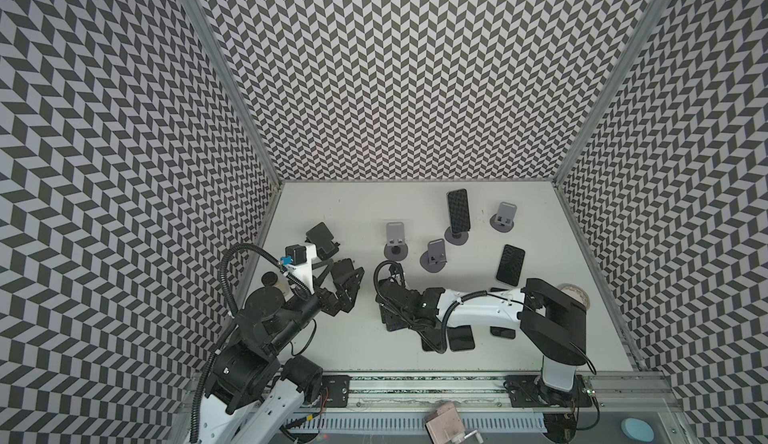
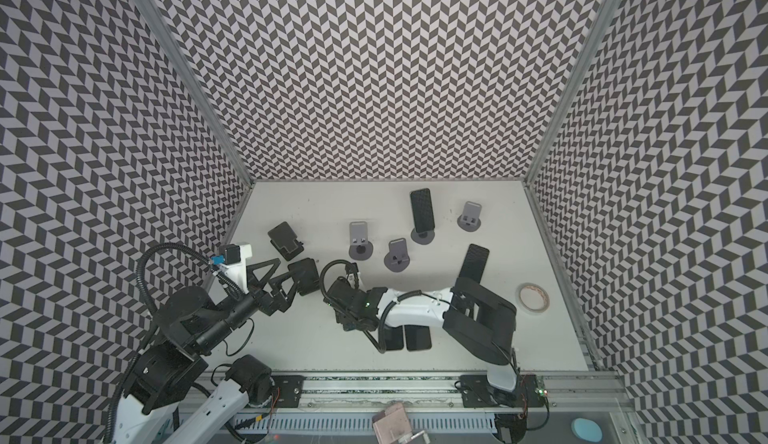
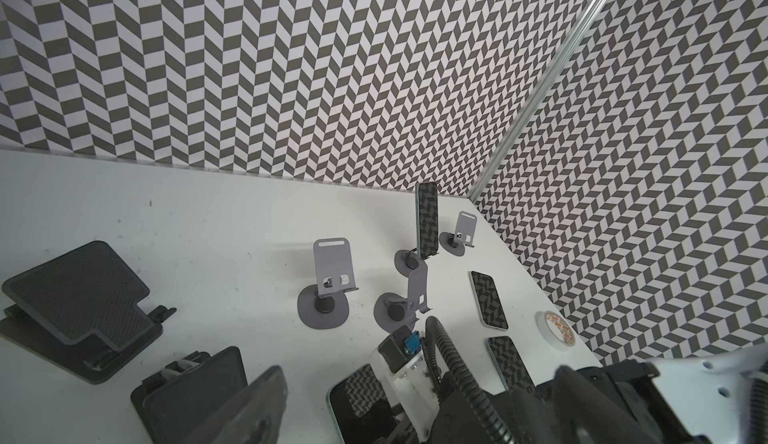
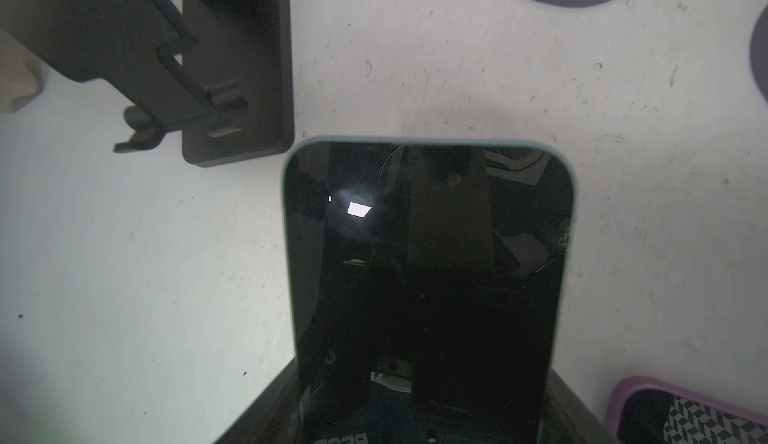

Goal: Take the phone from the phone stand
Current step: 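Lower the phone flat onto the table and open the right gripper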

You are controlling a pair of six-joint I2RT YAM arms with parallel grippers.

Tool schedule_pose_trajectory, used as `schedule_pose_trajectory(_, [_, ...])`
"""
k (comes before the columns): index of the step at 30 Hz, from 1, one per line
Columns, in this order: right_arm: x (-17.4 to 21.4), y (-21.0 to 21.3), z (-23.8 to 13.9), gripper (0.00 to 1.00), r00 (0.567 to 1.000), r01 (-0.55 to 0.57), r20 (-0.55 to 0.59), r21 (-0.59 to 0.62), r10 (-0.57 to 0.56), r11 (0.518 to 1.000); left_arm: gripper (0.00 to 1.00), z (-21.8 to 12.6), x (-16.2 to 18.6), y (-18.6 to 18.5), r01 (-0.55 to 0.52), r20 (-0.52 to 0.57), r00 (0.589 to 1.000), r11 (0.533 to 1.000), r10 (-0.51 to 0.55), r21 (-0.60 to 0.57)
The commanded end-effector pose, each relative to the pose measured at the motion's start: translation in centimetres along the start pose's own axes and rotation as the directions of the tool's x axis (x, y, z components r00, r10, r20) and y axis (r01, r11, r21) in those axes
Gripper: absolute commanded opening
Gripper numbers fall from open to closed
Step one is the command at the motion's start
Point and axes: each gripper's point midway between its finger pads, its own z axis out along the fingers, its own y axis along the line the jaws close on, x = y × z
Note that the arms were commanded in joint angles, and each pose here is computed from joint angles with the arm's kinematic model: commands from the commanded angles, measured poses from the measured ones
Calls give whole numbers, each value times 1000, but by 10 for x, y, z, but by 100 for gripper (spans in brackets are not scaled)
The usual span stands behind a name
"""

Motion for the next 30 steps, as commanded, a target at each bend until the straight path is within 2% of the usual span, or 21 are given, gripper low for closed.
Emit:
schedule_pose_trajectory(1, [-11,18,1,58,998,-57,33,-46,58,997,99,-1,11,9,44,-36,998,998,-46,-42])
schedule_pose_trajectory(7, [-6,16,6,58,998,-59,12,-19,59,998,98,-7,27,18,82,-132,987,991,-96,-109])
schedule_pose_trajectory(12, [-4,15,13,59,999,-44,-3,8,45,999,97,-16,47,15,89,-258,959,989,-117,-117])
schedule_pose_trajectory(18, [-2,15,18,59,999,-24,-24,21,24,999,97,-23,80,17,95,-419,896,985,-147,-142])
schedule_pose_trajectory(19, [-2,14,19,59,999,-23,-29,27,24,999,97,-19,89,19,96,-467,870,983,-160,-157])
schedule_pose_trajectory(22, [1,10,21,60,999,-18,-44,43,20,999,97,-18,105,20,99,-534,828,982,-171,-160])
schedule_pose_trajectory(25, [5,6,24,62,998,-11,-63,62,15,998,98,-19,117,23,93,-577,798,981,-175,-168])
schedule_pose_trajectory(30, [8,-3,29,67,996,-8,-86,92,16,996,98,-22,133,30,78,-611,772,980,-177,-184])
